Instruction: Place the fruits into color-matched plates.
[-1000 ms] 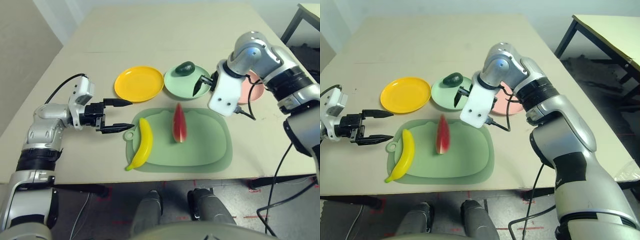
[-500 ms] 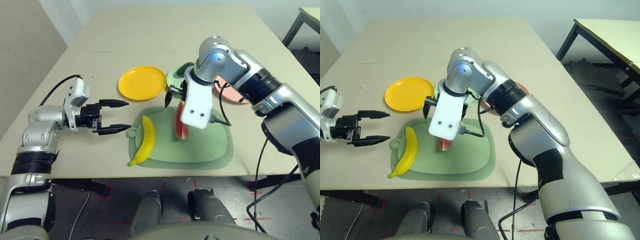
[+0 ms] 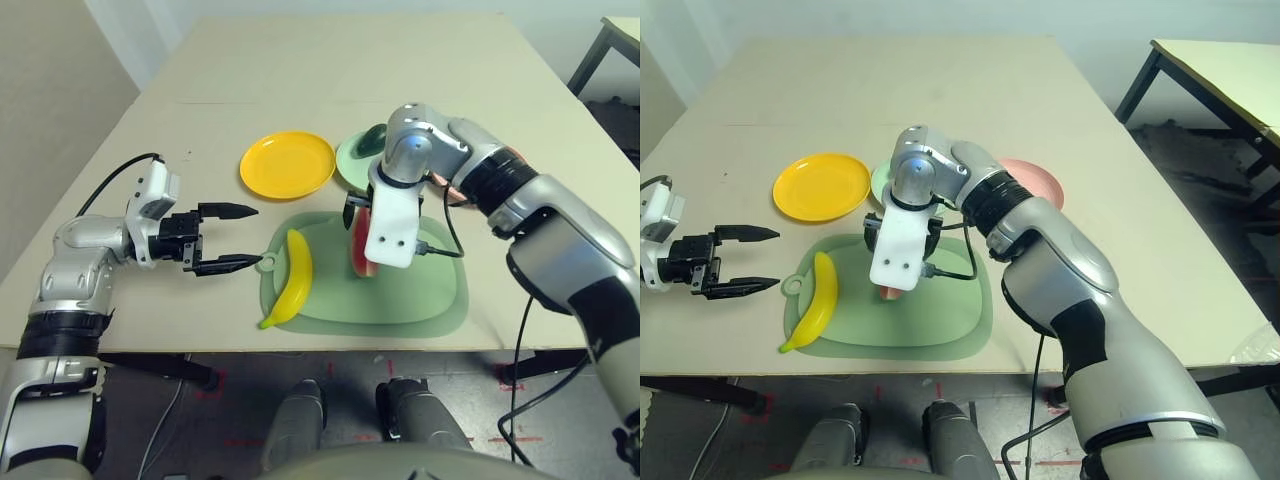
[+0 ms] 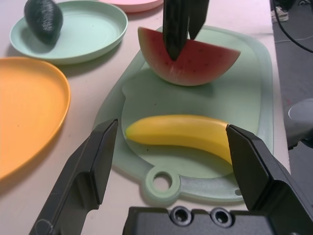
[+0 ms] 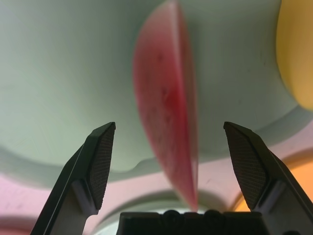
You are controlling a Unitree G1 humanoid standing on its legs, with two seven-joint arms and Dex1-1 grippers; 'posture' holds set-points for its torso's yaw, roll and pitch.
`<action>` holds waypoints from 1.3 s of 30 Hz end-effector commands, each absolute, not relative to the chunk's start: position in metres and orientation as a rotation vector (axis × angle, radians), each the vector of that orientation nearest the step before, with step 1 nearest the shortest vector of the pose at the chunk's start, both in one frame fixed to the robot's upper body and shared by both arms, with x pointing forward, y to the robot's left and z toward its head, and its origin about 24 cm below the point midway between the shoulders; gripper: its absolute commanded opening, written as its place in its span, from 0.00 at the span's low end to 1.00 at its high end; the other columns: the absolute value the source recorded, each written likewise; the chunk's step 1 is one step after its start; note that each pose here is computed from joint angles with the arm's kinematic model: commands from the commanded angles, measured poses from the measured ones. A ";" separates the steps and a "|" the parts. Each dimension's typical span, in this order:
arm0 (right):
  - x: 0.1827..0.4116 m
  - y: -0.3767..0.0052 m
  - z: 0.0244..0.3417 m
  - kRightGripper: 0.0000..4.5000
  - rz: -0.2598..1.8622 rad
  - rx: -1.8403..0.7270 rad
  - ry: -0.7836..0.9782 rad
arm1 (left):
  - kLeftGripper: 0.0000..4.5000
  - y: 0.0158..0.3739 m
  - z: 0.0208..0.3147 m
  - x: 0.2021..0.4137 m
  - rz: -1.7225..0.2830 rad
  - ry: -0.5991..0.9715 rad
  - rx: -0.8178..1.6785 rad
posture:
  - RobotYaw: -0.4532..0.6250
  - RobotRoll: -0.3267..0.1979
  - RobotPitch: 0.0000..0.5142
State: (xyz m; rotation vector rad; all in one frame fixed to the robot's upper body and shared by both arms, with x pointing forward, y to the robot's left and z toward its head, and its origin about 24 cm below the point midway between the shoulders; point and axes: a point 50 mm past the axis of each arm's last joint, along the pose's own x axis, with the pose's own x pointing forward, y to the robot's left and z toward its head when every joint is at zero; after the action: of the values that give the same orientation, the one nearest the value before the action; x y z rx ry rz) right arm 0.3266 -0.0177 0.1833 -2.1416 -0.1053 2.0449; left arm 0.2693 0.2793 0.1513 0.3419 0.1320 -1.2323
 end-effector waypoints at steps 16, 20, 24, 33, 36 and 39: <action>0.332 -0.050 0.137 0.51 2.093 -2.027 0.197 | 1.00 0.276 0.153 0.268 -1.215 0.096 0.339 | 0.50 0.62 0.27; 0.331 -0.053 0.144 0.50 2.091 -2.008 0.192 | 1.00 0.275 0.152 0.271 -1.219 0.096 0.335 | 0.48 0.62 0.26; 0.336 -0.057 0.168 0.50 2.039 -1.997 0.173 | 1.00 0.273 0.152 0.273 -1.228 0.094 0.334 | 0.47 0.62 0.25; 0.360 -0.099 0.232 0.49 1.763 -1.980 0.287 | 1.00 0.272 0.154 0.278 -1.239 0.083 0.328 | 0.44 0.62 0.23; 0.372 -0.118 0.239 0.49 1.605 -1.967 0.360 | 1.00 0.270 0.153 0.279 -1.243 0.081 0.326 | 0.44 0.62 0.23; 0.384 -0.138 0.237 0.49 1.404 -1.997 0.435 | 1.00 0.270 0.153 0.279 -1.248 0.080 0.324 | 0.44 0.62 0.22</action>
State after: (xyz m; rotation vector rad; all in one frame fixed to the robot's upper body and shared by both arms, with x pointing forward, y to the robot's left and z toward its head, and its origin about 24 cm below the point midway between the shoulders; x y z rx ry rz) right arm 0.3787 -0.1297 0.2373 -1.9719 0.3992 1.4953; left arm 0.2787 0.2705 0.1547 0.3219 0.0748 -1.2385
